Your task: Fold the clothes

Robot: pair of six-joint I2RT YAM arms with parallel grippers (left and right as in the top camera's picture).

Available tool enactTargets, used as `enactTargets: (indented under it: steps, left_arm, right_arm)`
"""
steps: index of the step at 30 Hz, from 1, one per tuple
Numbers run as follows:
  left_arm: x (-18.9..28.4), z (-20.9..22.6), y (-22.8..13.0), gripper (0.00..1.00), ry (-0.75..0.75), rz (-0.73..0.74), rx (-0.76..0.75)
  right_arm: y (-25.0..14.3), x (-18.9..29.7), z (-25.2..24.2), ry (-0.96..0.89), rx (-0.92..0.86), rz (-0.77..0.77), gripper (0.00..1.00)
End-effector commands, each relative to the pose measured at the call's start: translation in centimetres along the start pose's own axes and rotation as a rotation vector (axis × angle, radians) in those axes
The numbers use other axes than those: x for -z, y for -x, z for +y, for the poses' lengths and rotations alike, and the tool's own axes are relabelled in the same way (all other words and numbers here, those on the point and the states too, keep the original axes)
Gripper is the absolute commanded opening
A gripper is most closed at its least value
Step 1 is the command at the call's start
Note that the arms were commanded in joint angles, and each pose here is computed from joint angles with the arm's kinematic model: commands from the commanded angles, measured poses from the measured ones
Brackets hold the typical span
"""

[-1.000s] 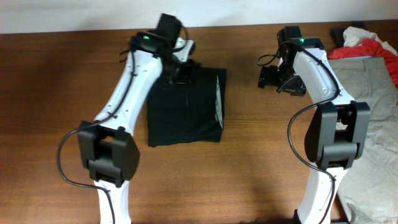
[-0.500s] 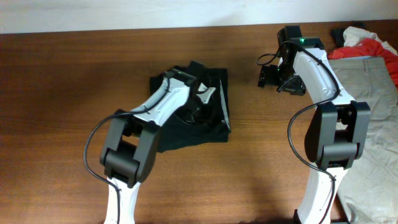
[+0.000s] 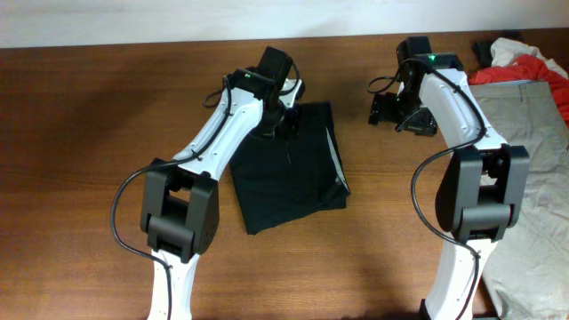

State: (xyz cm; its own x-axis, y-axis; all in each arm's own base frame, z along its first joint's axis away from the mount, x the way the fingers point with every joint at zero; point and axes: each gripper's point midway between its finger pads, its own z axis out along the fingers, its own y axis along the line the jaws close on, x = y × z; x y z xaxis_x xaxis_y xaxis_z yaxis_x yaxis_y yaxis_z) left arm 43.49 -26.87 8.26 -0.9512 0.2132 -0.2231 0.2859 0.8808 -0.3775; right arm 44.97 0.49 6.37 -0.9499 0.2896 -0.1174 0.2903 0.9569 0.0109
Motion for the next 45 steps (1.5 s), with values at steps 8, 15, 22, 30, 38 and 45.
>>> enactTargets:
  steps: [8,15,22,30,38,45]
  left_arm:
    - [-8.2,1.0,5.3,0.01,-0.031,-0.179,-0.087]
    - [4.5,1.5,12.7,0.65,0.071,-0.44,-0.102]
    - [14.8,14.3,0.3,0.99,0.259,-0.051,0.284]
    - [4.6,12.0,-9.1,0.99,-0.021,0.292,0.3]
    - [-1.5,11.7,-11.4,0.85,-0.058,0.273,0.358]
    - [-1.6,15.1,-3.9,0.01,-0.03,-0.048,0.4]
  right_arm:
    - [0.7,0.8,-0.4,-0.004,-0.017,-0.028,0.99]
    - [0.7,0.8,-0.4,-0.004,-0.017,-0.028,0.99]
    - [0.9,0.8,-0.3,-0.001,-0.017,-0.039,0.99]
    - [1.1,0.8,-0.2,0.001,-0.017,-0.045,0.99]
    - [1.1,0.8,-0.2,0.002,-0.017,-0.045,0.99]
    - [1.1,0.8,-0.2,0.001,-0.017,-0.045,0.99]
